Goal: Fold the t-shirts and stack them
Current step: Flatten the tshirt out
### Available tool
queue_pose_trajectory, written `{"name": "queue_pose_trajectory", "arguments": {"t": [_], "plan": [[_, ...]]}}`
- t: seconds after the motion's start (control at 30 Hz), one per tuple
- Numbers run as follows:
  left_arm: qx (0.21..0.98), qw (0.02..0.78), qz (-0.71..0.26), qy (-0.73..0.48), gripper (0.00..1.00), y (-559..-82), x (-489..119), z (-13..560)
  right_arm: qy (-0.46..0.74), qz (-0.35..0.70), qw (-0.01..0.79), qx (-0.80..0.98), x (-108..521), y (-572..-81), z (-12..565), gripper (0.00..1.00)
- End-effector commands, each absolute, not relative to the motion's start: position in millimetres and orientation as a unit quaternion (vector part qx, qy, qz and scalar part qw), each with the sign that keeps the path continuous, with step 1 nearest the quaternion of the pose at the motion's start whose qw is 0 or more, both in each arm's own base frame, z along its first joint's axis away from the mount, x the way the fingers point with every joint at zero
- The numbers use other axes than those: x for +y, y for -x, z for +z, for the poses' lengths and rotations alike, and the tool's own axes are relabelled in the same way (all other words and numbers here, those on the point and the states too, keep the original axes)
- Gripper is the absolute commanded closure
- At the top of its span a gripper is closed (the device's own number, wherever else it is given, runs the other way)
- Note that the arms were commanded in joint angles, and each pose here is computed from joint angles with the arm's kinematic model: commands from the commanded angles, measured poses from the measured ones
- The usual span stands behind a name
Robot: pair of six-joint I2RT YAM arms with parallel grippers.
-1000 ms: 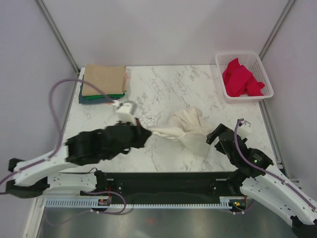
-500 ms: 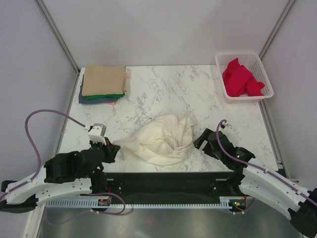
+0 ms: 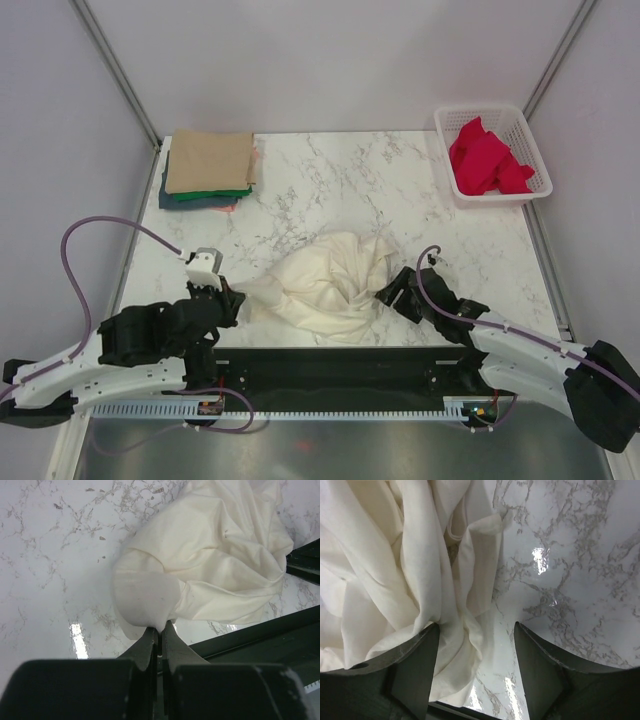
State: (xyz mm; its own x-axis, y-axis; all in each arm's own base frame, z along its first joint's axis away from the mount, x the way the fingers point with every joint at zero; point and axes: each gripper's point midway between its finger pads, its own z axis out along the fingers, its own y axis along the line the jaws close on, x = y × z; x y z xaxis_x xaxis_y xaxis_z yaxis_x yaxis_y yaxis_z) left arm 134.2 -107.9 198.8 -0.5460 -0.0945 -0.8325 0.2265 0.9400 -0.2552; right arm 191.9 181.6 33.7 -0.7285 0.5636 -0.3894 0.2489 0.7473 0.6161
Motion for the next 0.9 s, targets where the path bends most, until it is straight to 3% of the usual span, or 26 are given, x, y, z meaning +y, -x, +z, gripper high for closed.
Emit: {"name": "queue_pose_trajectory", "arguments": {"t": [0.0,0.13,0.27,0.6,0.87], "plan": [[0.844,0.500,-0.192,-0.008,0.98,-140,-105,219,-0.231,0.265,0.317,0.881,180,-203,36,0.31],[0.841,0.503,-0.198,-0.002,0.98,-140,-103,220,-0.241,0.253,0.357,0.867,172,-217,43,0.41],[0.841,0.504,-0.196,-0.002,0.98,-140,-103,220,-0.251,0.230,0.394,0.854,161,-231,58,0.43],[0.840,0.505,-0.198,-0.001,0.98,-140,-102,221,-0.272,0.297,0.507,0.762,137,-246,131,0.44],[0.841,0.504,-0.196,-0.002,0.98,-140,-103,220,-0.265,0.253,0.429,0.826,153,-261,77,0.45]]}}
